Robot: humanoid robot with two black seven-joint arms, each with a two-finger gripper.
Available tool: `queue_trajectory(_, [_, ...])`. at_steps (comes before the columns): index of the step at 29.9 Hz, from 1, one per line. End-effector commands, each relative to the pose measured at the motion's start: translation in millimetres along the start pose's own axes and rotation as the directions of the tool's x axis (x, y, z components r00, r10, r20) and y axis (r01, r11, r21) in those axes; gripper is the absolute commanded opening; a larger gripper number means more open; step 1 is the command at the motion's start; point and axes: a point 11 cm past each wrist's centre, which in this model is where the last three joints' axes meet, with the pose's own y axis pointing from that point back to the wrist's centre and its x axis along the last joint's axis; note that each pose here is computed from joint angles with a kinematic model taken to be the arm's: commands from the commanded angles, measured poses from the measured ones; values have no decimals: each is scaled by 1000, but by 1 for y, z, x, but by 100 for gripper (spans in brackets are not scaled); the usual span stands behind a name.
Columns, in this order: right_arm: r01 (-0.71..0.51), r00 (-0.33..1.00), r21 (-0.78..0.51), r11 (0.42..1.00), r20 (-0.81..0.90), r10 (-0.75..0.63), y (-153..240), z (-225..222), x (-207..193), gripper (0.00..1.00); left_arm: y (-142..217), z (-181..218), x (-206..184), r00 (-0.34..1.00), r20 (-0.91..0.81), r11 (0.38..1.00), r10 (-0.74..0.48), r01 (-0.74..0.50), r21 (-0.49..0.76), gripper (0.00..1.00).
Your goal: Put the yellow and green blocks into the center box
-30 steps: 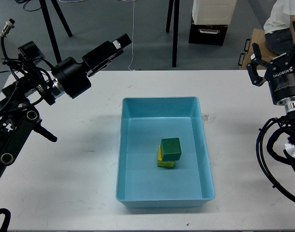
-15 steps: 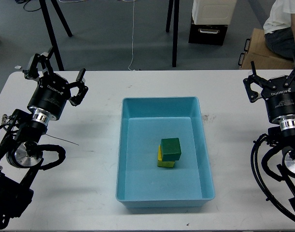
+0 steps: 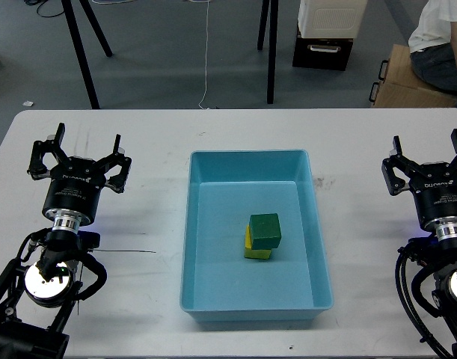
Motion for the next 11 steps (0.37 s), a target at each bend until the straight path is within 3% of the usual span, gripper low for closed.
queue_trajectory(1, [27, 1000, 13, 1000, 13, -27, 3, 0, -1, 99, 10, -4, -3, 1000, -19, 1000, -3, 3, 9, 100])
queue_trajectory(11, [10, 1000, 21, 1000, 20, -11, 7, 1, 5, 99, 27, -4, 10, 999, -22, 999, 37, -37, 4, 100])
